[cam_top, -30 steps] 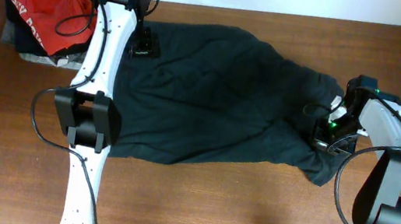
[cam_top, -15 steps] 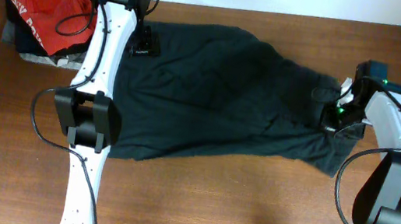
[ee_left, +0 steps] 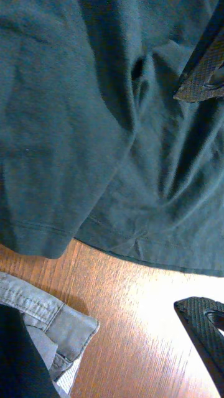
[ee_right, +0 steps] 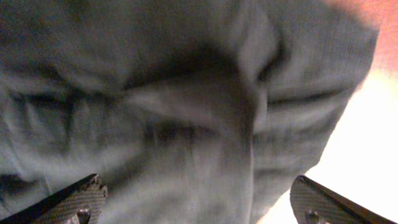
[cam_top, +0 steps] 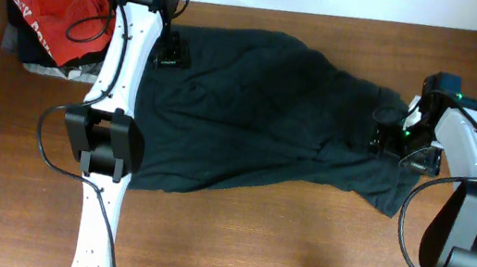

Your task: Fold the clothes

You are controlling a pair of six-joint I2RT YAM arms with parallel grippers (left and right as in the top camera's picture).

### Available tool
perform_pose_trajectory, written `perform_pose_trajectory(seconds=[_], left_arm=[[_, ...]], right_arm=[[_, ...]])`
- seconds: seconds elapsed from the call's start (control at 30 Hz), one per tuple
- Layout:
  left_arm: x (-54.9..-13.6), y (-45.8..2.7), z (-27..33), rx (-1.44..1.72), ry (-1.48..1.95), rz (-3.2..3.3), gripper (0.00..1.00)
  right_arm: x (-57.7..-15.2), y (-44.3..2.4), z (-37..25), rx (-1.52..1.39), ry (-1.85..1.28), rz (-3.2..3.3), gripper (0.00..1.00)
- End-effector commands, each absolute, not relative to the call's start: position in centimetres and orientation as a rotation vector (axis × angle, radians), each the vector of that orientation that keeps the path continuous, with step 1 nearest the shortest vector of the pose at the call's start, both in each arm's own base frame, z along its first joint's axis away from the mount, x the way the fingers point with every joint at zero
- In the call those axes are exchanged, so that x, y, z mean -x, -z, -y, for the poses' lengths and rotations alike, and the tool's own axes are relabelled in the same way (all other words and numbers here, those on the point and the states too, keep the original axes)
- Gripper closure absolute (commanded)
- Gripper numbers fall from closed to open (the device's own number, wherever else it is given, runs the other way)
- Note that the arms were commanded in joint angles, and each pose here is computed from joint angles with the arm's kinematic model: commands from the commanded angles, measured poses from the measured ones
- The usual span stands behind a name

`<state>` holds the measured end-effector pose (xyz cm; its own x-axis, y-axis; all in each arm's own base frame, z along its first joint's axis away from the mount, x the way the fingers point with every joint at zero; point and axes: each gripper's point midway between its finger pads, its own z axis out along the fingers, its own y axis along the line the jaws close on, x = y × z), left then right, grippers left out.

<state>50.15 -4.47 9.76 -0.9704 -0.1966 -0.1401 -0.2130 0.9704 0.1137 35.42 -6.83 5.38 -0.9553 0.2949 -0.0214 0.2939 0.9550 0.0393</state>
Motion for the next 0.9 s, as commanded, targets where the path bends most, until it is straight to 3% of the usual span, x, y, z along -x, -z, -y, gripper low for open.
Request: perform_pose_trajectory(seconds=[0.0,0.2,0.3,0.43,0.5,0.57,0.67,0.73,0.87], left_arm=[[-49.9,-10.6,4.3,0.246,-0.187,-2.996,0.01],[-49.6,-10.5,4.8,0.245,-0.144,-3.016,0.00],[-49.6,-10.4,5.3,0.244,-0.103,-3.021,0.01],[-48.5,-10.3,6.8,0.240,0.025,-3.078,0.32],[-47.7,-10.3,8.1,0.207,0.143,-3.121,0.47],[-46.7,-10.6,10.5,0.103,0.317,-3.154,0.61],[-46.1,-10.6,12.8,0.023,0.440,-3.168,0.80],[-45.4,-10.2,14.0,-0.009,0.455,-3.191,0.93],[-43.7,-8.7,15.9,-0.075,0.438,-3.260,0.99]], right_arm=[[-34.5,-6.4,7.1,-0.561,-0.023,-3.112,0.01],[-31.8,-7.7,5.5,-0.630,-0.116,-3.211,0.02],[-31.3,-8.6,4.4,-0.639,-0.214,-3.216,0.11],[-30.7,-8.6,4.3,-0.644,-0.215,-3.235,0.29],[-30.8,-8.2,4.3,-0.643,-0.215,-3.229,0.55],[-31.2,-7.8,4.4,-0.639,-0.215,-3.216,0.71],[-31.4,-7.5,4.4,-0.637,-0.213,-3.206,0.87],[-31.5,-7.1,4.5,-0.639,-0.213,-3.200,0.94],[-31.2,-6.1,4.4,-0.684,-0.209,-3.198,0.96]])
